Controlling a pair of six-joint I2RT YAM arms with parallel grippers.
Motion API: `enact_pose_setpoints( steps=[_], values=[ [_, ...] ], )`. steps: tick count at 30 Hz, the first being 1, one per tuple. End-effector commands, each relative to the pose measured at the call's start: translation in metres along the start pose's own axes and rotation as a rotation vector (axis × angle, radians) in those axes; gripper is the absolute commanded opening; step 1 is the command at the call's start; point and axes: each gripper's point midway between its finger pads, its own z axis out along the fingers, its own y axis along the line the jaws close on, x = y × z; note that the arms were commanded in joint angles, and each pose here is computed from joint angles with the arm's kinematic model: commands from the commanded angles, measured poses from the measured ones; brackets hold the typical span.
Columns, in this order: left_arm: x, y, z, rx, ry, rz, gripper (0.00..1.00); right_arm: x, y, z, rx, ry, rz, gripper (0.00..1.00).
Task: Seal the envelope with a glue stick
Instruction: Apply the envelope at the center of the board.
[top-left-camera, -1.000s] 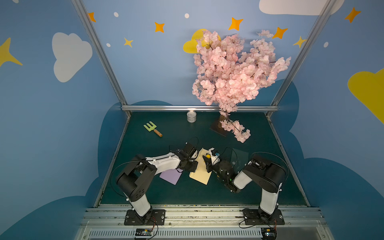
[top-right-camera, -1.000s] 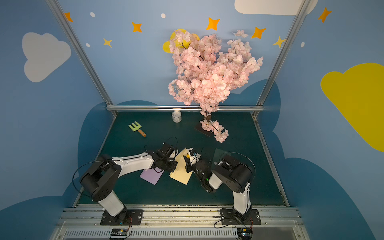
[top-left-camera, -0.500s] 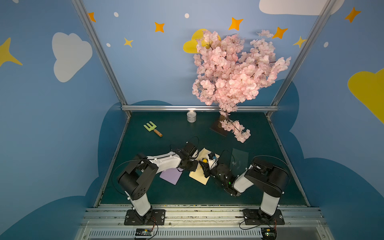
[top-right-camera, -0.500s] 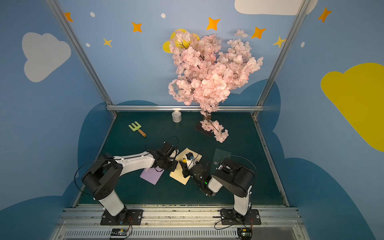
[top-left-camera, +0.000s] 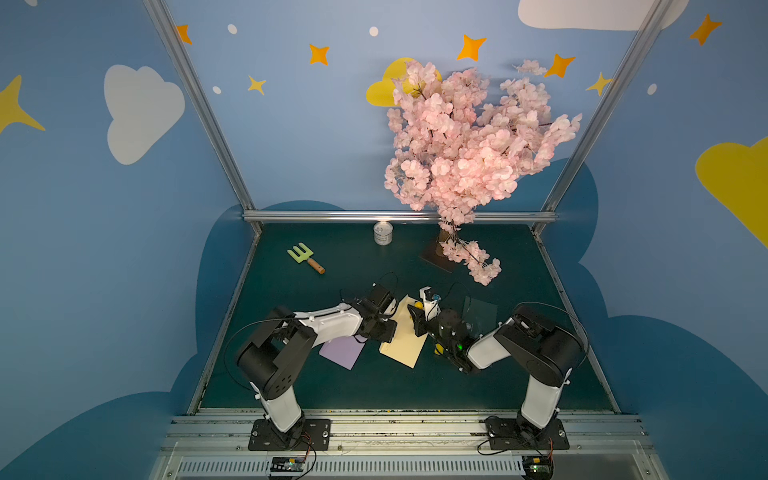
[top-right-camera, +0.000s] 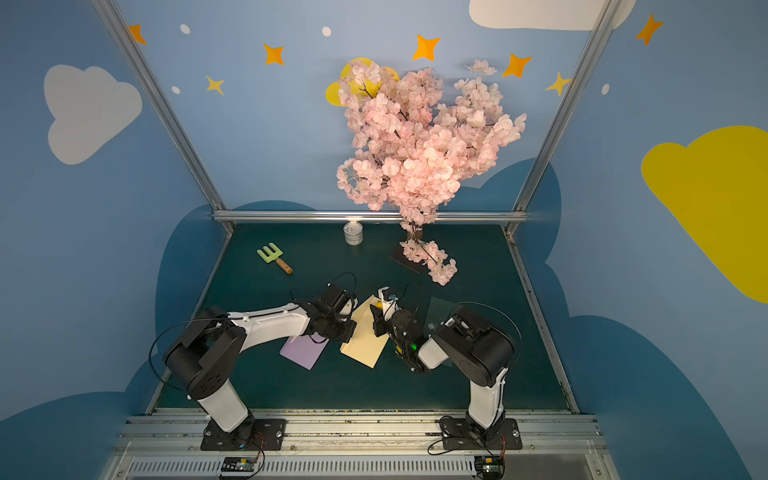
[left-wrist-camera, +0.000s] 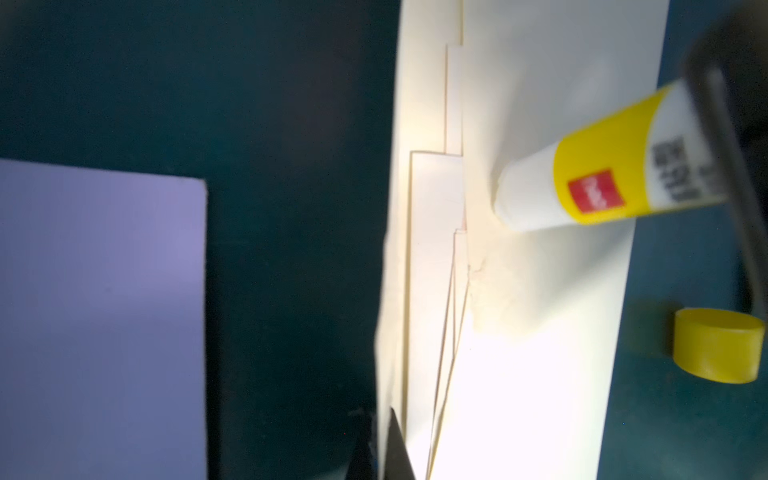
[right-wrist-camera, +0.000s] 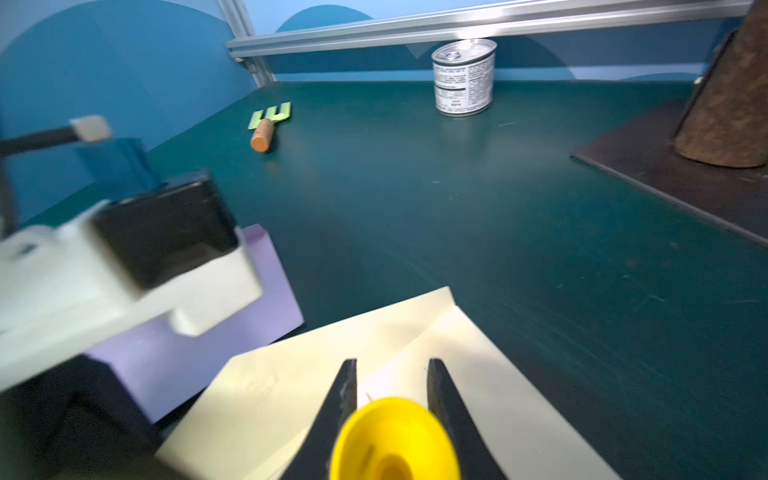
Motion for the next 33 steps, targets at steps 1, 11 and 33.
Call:
enact_pose_setpoints(
  steps=[1,11,33],
  values=[
    [-0.006,-0.004,0.004,0.023,-0.008,-0.002,0.04,0.029,0.03,-0.013,-0.135,0.073,0.046,0.0],
    [-0.008,-0.005,0.003,0.024,-0.009,0.001,0.04,0.044,0.028,-0.021,-0.032,0.117,0.035,0.0],
    [-0.008,-0.006,0.005,0.029,-0.005,-0.009,0.04,0.035,0.003,0.004,0.043,0.191,-0.024,0.0]
  ],
)
